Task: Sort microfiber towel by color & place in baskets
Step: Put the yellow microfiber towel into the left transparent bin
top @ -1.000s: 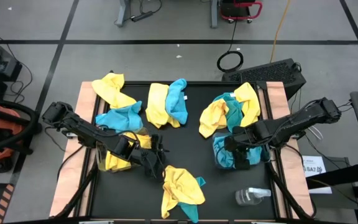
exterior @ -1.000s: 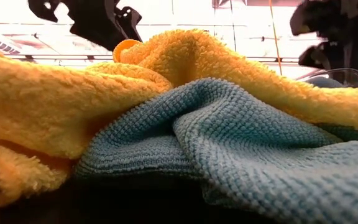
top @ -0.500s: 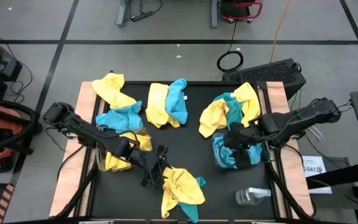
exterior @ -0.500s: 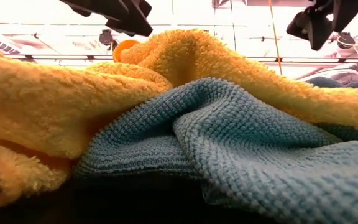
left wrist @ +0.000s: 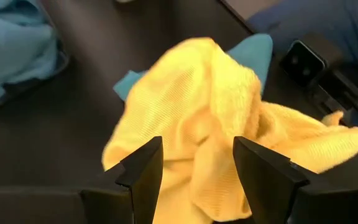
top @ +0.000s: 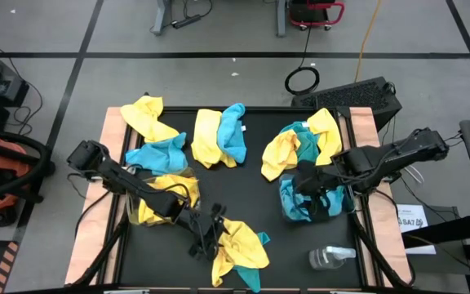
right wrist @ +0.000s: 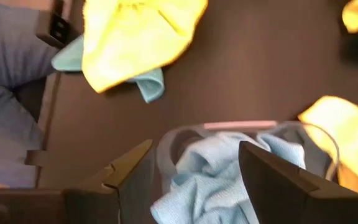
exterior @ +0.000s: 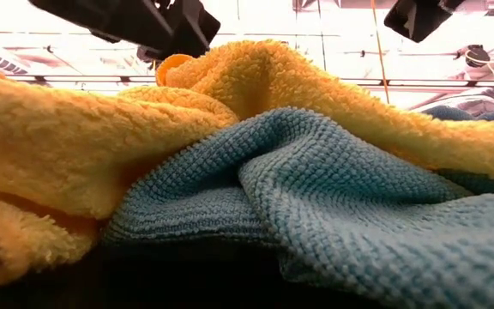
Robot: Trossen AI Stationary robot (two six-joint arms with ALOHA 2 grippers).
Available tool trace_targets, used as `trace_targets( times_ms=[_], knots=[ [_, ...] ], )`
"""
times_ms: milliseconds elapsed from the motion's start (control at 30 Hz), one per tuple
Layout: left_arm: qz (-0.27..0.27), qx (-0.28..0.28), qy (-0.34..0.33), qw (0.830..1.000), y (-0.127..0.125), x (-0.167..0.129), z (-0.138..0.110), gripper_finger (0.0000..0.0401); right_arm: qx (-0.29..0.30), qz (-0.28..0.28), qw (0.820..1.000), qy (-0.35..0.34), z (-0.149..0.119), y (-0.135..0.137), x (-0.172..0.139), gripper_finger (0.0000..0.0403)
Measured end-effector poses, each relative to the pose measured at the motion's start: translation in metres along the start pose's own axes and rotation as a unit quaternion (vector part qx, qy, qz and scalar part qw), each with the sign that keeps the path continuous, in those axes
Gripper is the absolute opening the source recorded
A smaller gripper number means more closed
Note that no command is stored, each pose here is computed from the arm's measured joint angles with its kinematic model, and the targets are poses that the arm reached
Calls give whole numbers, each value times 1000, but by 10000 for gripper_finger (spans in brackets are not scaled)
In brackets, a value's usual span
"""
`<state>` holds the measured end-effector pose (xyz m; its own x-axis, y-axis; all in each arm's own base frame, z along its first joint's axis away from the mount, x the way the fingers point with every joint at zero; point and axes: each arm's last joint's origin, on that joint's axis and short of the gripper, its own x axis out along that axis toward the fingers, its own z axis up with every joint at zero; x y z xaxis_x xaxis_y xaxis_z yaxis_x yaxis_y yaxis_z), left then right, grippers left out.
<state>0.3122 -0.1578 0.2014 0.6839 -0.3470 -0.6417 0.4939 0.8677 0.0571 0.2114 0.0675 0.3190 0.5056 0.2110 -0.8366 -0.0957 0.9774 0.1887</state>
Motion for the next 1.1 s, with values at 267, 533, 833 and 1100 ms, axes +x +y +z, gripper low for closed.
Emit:
trace_targets(
  times_ms=[267, 533, 833, 1100],
  knots=[
    [-21, -24, -1, 999, -3, 13, -4, 202, -23, 18, 999, -27, 3, 9, -1, 224],
    [-23, -33, 9, 999, -4, 25, -11, 202, -33, 27, 999, -31, 2, 16, -1, 224],
    [-28, -20, 7, 999, -4, 28, -12, 191, -43, 39, 997, -50, 4, 23, -1, 224],
    [-31, -1, 6, 1000, -4, 28, -12, 109, -45, 18, 997, -60, 5, 22, -1, 224]
  ],
)
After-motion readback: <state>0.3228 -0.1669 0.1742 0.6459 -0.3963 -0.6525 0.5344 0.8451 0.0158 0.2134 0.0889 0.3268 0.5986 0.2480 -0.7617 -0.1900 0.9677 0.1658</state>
